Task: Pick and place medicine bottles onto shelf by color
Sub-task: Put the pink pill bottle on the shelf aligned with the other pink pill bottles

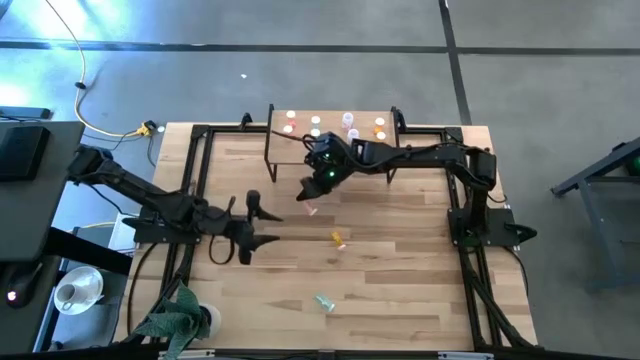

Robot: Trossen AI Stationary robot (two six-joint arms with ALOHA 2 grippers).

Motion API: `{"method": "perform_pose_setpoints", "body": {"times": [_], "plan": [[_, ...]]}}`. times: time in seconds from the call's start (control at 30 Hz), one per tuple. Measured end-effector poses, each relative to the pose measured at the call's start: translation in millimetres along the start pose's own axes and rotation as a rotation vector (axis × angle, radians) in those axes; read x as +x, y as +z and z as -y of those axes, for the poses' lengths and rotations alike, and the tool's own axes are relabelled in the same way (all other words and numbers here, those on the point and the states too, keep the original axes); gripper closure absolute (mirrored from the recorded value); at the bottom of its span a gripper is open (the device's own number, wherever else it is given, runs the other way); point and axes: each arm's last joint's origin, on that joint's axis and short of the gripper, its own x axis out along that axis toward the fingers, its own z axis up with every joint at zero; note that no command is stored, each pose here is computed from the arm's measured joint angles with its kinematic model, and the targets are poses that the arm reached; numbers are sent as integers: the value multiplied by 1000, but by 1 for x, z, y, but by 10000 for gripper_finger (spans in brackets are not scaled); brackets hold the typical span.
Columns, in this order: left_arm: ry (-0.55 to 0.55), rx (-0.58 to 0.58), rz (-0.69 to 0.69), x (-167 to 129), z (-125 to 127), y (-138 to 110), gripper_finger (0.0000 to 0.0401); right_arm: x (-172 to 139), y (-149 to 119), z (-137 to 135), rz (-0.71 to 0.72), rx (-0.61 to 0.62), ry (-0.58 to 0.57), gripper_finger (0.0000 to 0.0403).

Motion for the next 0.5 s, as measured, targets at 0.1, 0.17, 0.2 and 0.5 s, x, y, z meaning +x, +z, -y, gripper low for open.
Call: {"method": "perform_pose_setpoints", "body": {"times": [0.1,0.17,0.2,0.5], "plan": [[51,95,-23,7,8,2,179,1,-2,-1,-23,57,15,319],[104,158,-47,13,13,2,179,3,-5,-4,-48,70,36,319],[133,186,-59,17,16,2,179,4,-7,-6,-57,73,40,319],[297,439,-102,50,49,3,179,11,-18,-14,-114,77,64,319]]}}
